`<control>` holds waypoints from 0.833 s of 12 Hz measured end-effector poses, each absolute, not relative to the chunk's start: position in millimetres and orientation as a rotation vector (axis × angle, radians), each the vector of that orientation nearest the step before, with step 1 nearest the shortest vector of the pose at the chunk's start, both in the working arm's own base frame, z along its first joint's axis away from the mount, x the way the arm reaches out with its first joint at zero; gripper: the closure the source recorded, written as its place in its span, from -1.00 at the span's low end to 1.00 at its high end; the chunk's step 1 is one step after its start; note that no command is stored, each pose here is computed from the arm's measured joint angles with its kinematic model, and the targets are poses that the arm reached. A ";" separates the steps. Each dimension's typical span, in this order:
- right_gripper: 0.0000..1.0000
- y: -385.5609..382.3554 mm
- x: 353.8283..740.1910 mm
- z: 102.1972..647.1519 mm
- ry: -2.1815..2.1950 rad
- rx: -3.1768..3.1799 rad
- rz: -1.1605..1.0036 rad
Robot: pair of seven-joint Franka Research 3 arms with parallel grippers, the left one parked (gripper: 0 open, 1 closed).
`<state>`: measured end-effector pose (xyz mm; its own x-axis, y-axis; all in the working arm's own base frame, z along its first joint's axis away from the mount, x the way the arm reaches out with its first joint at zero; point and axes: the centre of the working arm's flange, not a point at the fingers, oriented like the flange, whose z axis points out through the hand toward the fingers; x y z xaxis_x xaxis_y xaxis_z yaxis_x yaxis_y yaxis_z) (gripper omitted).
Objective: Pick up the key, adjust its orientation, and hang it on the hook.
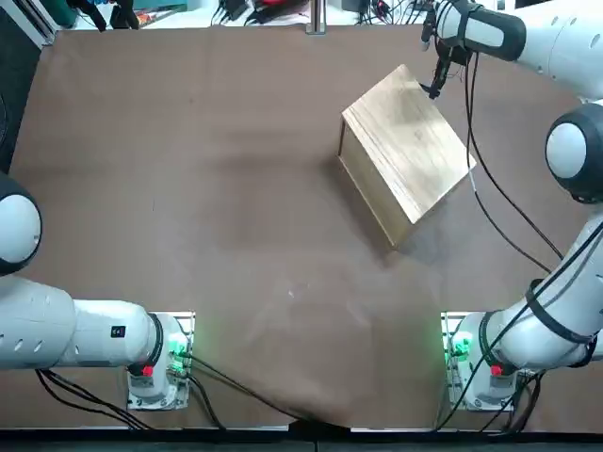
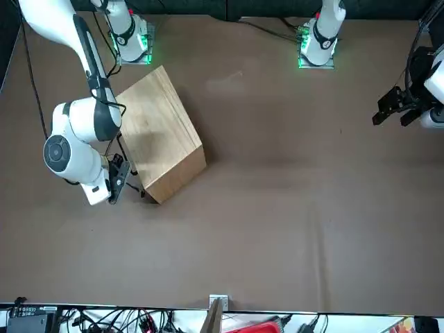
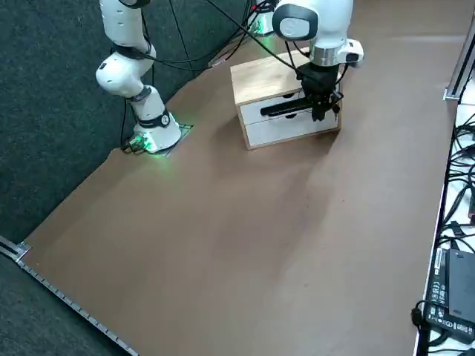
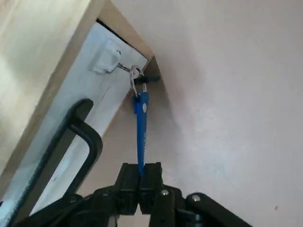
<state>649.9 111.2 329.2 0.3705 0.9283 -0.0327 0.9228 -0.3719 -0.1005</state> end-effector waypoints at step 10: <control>0.92 114.6 649.1 327.9 -1.728 -2.540 0.133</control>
